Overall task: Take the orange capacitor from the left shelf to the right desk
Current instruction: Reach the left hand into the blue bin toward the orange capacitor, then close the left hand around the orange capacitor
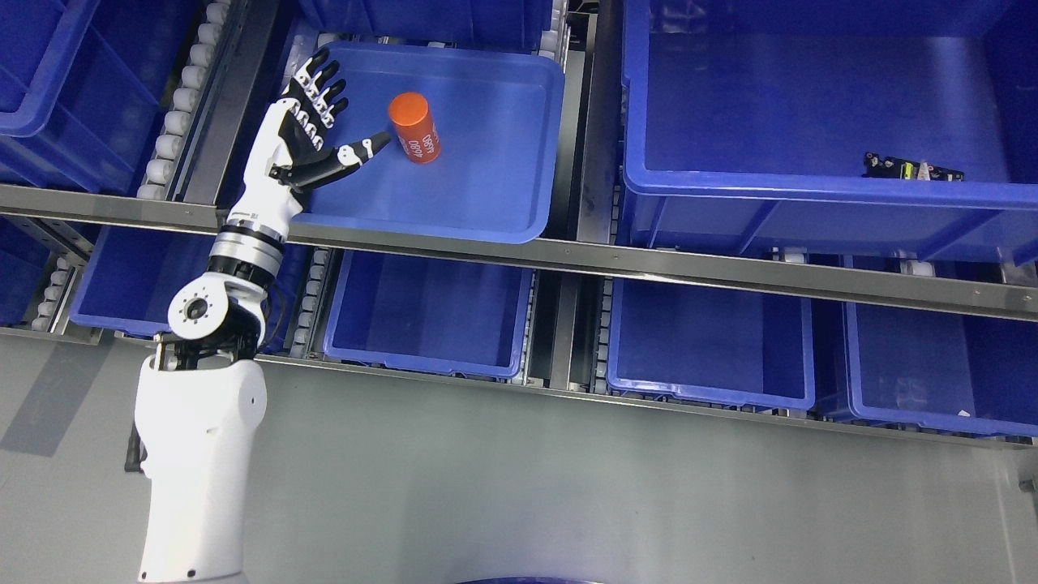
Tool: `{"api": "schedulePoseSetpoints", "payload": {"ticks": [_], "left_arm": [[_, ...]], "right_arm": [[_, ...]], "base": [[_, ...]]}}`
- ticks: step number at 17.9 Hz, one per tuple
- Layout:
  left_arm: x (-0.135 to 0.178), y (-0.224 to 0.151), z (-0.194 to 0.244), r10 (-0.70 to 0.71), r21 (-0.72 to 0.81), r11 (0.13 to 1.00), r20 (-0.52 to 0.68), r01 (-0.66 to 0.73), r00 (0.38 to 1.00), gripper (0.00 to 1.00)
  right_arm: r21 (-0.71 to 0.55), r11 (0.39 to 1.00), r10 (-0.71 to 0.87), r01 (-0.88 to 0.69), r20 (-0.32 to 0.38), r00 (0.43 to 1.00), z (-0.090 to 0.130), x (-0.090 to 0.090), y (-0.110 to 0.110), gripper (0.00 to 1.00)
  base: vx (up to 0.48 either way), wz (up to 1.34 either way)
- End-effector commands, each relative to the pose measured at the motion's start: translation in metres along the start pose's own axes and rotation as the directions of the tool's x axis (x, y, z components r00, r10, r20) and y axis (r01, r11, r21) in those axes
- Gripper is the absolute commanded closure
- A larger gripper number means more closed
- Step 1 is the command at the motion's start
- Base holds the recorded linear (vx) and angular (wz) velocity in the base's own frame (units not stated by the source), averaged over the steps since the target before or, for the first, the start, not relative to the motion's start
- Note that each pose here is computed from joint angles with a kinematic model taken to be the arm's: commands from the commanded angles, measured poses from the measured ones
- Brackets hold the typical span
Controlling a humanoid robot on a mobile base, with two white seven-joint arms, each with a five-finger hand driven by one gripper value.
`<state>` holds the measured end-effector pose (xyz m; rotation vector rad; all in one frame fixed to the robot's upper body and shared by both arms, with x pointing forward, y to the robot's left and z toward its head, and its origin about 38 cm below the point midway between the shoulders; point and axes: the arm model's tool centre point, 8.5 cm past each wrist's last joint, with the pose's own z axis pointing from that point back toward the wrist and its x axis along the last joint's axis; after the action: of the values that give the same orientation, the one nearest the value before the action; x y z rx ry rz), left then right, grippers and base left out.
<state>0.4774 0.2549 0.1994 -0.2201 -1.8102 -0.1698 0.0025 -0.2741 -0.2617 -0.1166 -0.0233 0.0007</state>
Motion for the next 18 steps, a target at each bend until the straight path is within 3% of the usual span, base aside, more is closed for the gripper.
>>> {"api": "schedulePoseSetpoints", "payload": {"ticks": [1,15,18], "left_arm": [[-0.049,-0.003,-0.028,0.010,-0.051,0.999,-0.177,-0.020,0.984,0.00],[-0.067,-0.028,-0.050,-0.136,-0.164,0.982,-0.250,0.096,0.959,0.01],[-0.073,-0.028,-0.049,-0.139,-0.165,0.982,-0.266,0.097,0.954,0.06]], "right_arm": [[-0.018,1.000,-0.008,0.008,-0.003,1.000,0.000,-0.007,-0.011,0.00],[-0.018,1.000,-0.008,0.008,-0.003,1.000,0.000,-0.007,-0.011,0.00],[-0.018,1.000,-0.008,0.008,-0.003,1.000,0.000,-0.007,-0.011,0.00]], "base": [[0.000,0.00],[0.000,0.00],[0.000,0.00]]}}
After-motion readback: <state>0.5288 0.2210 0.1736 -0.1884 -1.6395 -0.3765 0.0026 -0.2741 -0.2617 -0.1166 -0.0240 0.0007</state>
